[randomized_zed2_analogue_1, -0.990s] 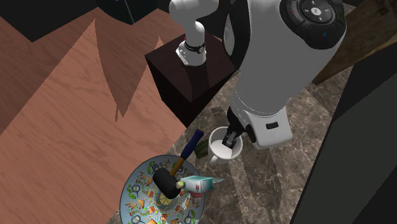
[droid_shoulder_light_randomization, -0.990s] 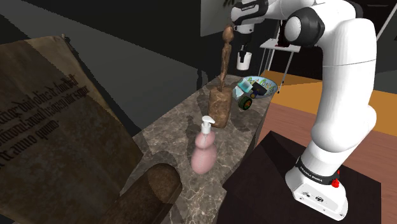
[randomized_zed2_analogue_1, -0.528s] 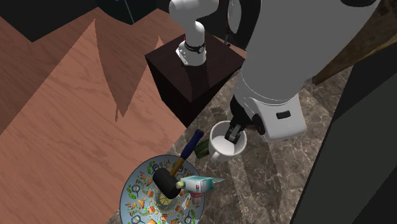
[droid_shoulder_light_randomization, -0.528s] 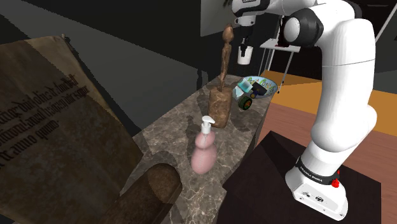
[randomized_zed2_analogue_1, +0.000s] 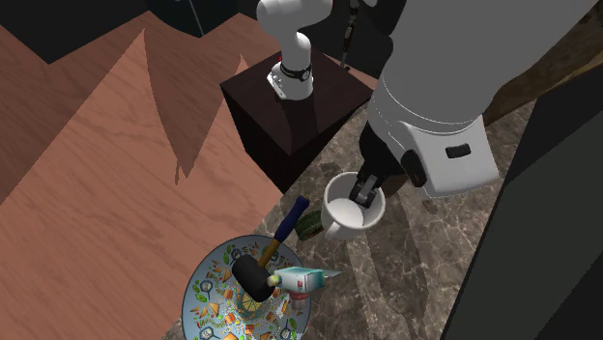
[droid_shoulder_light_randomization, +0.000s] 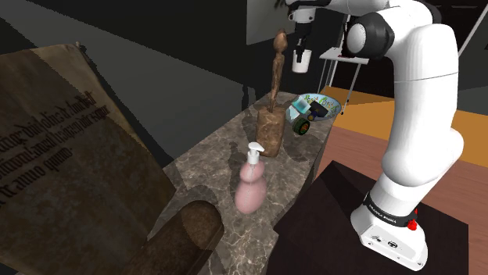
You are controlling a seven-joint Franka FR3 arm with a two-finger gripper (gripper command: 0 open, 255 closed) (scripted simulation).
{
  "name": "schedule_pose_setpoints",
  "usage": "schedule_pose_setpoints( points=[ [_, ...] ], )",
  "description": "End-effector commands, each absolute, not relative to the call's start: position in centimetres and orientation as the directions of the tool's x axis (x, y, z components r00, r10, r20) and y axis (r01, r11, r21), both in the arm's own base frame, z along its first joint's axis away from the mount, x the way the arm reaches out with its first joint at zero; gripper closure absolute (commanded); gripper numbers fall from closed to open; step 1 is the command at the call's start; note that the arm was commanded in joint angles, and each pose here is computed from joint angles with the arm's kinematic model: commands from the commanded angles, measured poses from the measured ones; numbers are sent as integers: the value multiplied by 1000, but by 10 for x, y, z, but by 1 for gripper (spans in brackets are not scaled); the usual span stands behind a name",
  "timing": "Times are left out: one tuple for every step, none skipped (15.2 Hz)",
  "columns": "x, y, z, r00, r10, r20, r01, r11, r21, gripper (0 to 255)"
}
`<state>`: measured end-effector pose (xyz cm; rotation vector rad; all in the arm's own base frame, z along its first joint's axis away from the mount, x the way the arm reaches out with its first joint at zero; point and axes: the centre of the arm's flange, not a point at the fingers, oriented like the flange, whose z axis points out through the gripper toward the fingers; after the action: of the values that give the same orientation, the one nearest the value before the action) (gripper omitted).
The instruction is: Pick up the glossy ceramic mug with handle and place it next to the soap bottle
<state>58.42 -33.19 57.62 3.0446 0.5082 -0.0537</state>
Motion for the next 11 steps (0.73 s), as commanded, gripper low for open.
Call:
schedule_pose_setpoints(
  points=[
    [584, -312, 578, 945, 324, -43, 326, -944, 48, 255],
    [585, -299, 578, 945, 324, -43, 326, -944, 48, 255],
    [585, -286, 578, 945, 324, -43, 326, -944, 48, 255],
    [586, -273, 578, 945, 324, -43, 326, -944, 48, 255],
    [586, -260, 578, 945, 324, -43, 326, -944, 48, 255],
    [587, -246, 578, 945, 324, -43, 326, -944, 48, 255],
    [587, -233, 578, 945, 324, -43, 326, -944, 48, 255],
    [588, -220, 578, 945, 324, -43, 326, -944, 48, 255],
    [588, -207, 578, 945, 324, -43, 326, -944, 48, 255],
    [589, -194, 578, 945, 324, -43, 326, -944, 48, 255],
    [589, -180, 578, 945, 324, -43, 326, -944, 48, 255]
  ],
)
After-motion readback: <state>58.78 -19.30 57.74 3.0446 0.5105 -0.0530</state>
